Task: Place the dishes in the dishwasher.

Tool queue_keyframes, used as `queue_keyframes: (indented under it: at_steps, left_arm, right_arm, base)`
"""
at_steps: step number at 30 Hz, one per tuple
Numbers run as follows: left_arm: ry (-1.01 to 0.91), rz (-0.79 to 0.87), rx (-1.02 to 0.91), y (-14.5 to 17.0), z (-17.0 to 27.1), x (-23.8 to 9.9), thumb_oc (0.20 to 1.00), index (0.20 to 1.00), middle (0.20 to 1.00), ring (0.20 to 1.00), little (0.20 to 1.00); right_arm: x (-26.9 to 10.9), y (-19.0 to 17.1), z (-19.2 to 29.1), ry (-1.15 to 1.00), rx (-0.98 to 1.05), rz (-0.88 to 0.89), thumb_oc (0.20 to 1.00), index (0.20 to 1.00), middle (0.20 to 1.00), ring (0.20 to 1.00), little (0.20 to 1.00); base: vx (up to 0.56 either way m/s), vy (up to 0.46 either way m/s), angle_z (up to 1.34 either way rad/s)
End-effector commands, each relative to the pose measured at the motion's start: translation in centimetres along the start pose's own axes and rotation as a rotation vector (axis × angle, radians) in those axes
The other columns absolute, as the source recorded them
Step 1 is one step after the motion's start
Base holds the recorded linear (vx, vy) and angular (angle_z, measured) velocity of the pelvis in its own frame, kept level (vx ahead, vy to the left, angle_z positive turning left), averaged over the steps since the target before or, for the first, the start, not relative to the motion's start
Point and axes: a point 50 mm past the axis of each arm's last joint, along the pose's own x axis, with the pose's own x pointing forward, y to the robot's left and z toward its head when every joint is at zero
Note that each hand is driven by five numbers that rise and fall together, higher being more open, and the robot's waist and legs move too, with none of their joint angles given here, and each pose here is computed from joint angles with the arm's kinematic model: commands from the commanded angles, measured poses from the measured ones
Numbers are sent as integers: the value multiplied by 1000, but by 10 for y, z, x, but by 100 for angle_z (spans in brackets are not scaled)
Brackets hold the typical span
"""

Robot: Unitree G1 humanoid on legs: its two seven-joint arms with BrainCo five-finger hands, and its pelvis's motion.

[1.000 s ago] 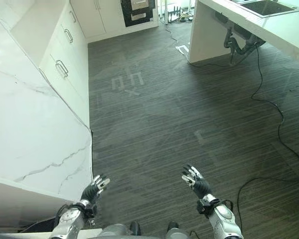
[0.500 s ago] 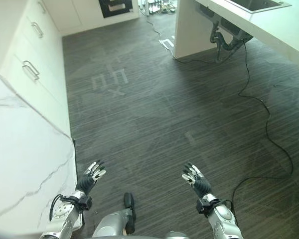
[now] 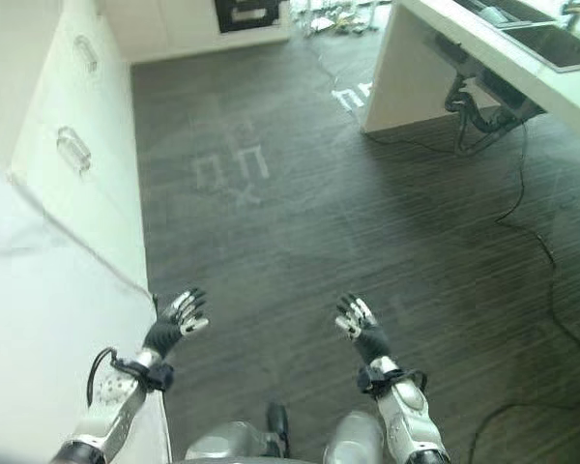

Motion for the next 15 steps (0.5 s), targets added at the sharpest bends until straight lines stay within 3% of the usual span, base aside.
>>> queue_keyframes:
  at_steps: [1,11,15]
  left_arm:
    - [-61,-2,37,1,11,4,1000,1000,1000,1000,1000]
    - [-27,4,21,-4,-1,-5,1000,1000,1000,1000,1000]
    - [-27,21,-1,-5,-3,-6,1000,1000,1000,1000,1000]
  right_arm:
    - [-2,-8,16,-48,-52,13,1000,1000,1000,1000,1000]
    - [-8,-13,16,-35,-60,13,1000,1000,1000,1000,1000]
    - [-7,-12,19,-30,-94,35,1000,1000,1000,1000,1000]
  base:
    - [377,-133,-1]
    - [382,-205,26]
    - [306,-273,-20]
